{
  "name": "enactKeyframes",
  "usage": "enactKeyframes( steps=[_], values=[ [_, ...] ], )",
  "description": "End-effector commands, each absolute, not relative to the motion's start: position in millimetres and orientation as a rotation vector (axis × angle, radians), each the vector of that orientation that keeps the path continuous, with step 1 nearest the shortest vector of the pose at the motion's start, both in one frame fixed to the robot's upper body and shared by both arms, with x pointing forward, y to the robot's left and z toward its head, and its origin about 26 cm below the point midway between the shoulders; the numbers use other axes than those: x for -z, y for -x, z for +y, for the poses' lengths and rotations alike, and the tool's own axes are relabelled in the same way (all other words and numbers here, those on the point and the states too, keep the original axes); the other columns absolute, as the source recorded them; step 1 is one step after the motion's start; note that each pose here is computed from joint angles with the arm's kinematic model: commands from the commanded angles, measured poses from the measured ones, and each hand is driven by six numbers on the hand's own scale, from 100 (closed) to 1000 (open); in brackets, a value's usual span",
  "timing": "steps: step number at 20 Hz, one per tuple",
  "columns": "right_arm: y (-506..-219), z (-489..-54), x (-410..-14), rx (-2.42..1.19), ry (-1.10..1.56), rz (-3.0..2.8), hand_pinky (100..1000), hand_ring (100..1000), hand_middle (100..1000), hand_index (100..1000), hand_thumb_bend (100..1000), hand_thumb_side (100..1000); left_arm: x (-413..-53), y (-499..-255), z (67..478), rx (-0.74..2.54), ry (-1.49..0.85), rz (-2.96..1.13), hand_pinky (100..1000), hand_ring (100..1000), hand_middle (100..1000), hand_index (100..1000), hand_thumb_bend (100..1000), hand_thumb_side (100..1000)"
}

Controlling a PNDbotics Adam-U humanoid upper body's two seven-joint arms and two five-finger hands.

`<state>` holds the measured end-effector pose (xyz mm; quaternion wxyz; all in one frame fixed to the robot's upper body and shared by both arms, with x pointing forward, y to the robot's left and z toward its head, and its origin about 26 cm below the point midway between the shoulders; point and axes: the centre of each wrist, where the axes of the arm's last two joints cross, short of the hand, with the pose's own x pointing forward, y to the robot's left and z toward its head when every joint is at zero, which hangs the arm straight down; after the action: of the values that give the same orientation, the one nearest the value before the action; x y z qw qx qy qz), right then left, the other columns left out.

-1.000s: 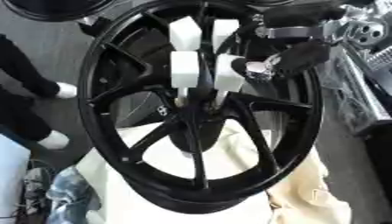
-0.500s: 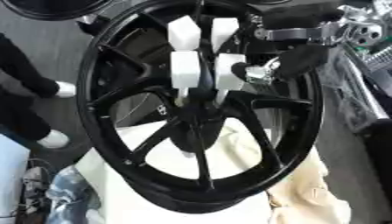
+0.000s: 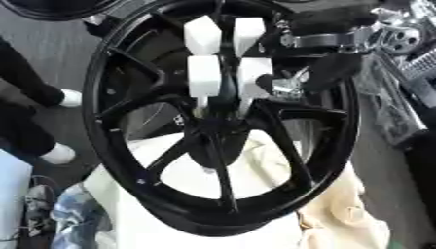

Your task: Pull the pin out of the wheel hub.

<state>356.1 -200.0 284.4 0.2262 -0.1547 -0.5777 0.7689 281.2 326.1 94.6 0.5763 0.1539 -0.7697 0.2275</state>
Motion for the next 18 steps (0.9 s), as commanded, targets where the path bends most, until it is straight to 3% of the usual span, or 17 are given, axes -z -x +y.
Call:
enactKeyframes(
  steps=[1,9,18],
  values=[
    [-357.0,-203.3,-290.7,-2.122,0.46,-1.591,825,721,669,889,100,791,-99.6,-281.0,327.6,-0.519,-0.357,-1.82,706,692,699,687,211,915],
    [-358.1,-203.1,-289.2,-2.125,0.464,-1.584,819,716,663,883,100,762,-99.2,-281.4,327.9,-0.521,-0.354,-1.817,707,692,703,685,211,916],
    [-357.1,-202.3,-289.7,-2.085,0.449,-1.616,807,696,629,847,100,654,-98.8,-281.9,327.5,-0.518,-0.349,-1.815,707,691,703,683,211,918]
  ],
)
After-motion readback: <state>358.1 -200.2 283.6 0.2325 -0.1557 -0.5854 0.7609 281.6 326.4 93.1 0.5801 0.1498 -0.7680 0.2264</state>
